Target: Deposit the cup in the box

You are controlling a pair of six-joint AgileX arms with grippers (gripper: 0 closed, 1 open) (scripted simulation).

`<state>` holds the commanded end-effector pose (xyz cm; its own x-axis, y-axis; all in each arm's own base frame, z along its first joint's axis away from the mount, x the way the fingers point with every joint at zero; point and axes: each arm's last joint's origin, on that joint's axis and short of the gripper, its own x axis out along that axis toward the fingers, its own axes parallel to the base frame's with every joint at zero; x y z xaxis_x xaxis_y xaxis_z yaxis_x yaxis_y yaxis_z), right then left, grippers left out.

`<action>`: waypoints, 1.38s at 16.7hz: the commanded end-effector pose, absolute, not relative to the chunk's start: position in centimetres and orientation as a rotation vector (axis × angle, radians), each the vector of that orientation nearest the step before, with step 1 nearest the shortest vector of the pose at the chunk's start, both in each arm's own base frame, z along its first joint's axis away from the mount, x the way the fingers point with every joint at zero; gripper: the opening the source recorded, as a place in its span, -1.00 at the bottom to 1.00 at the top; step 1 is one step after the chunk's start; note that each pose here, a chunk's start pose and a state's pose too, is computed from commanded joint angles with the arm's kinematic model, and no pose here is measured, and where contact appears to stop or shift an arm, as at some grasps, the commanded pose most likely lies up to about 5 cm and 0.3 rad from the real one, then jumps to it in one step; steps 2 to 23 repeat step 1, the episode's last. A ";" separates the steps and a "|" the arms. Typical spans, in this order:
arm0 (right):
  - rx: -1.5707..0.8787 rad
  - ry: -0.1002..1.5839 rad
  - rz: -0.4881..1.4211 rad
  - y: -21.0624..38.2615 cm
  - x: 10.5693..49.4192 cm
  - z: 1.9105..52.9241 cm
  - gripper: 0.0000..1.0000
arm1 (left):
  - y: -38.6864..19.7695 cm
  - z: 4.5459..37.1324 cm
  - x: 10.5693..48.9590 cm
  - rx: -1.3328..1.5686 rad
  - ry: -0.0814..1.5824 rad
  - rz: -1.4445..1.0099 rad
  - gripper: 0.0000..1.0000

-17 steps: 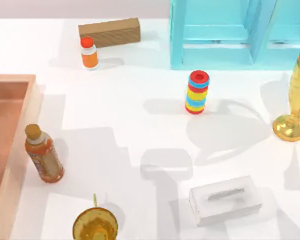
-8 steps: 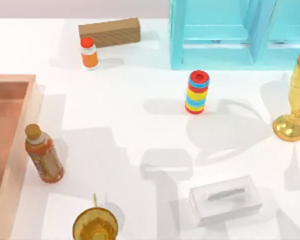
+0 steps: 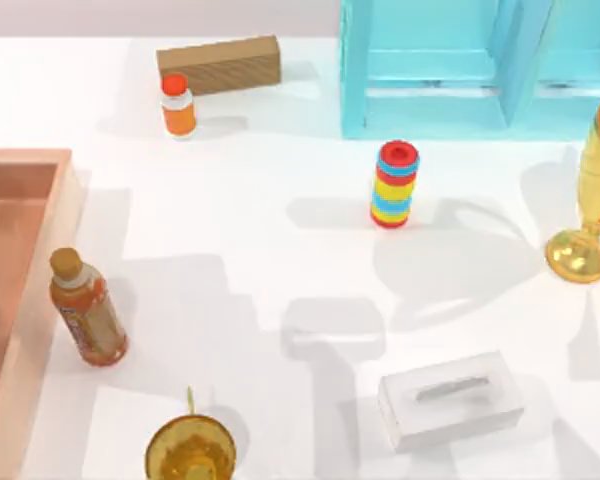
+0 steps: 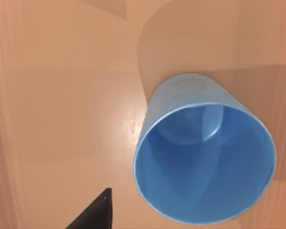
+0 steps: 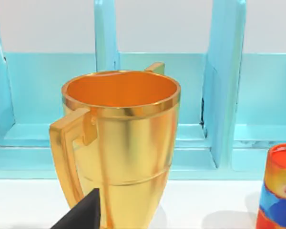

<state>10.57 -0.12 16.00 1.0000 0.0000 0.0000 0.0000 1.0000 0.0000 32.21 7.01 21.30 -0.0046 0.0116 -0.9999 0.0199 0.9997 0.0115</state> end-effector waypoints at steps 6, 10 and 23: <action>0.000 0.000 0.000 -0.1 10.6 16.0 1.00 | 7.0 21.3 32.2 0.025 1.575 -0.007 1.00; 0.000 0.000 0.000 -0.1 10.6 16.0 1.00 | 7.0 21.3 32.2 0.025 1.575 -0.007 1.00; 0.000 0.000 0.000 -0.1 10.6 16.0 1.00 | 7.0 21.3 32.2 0.025 1.575 -0.007 1.00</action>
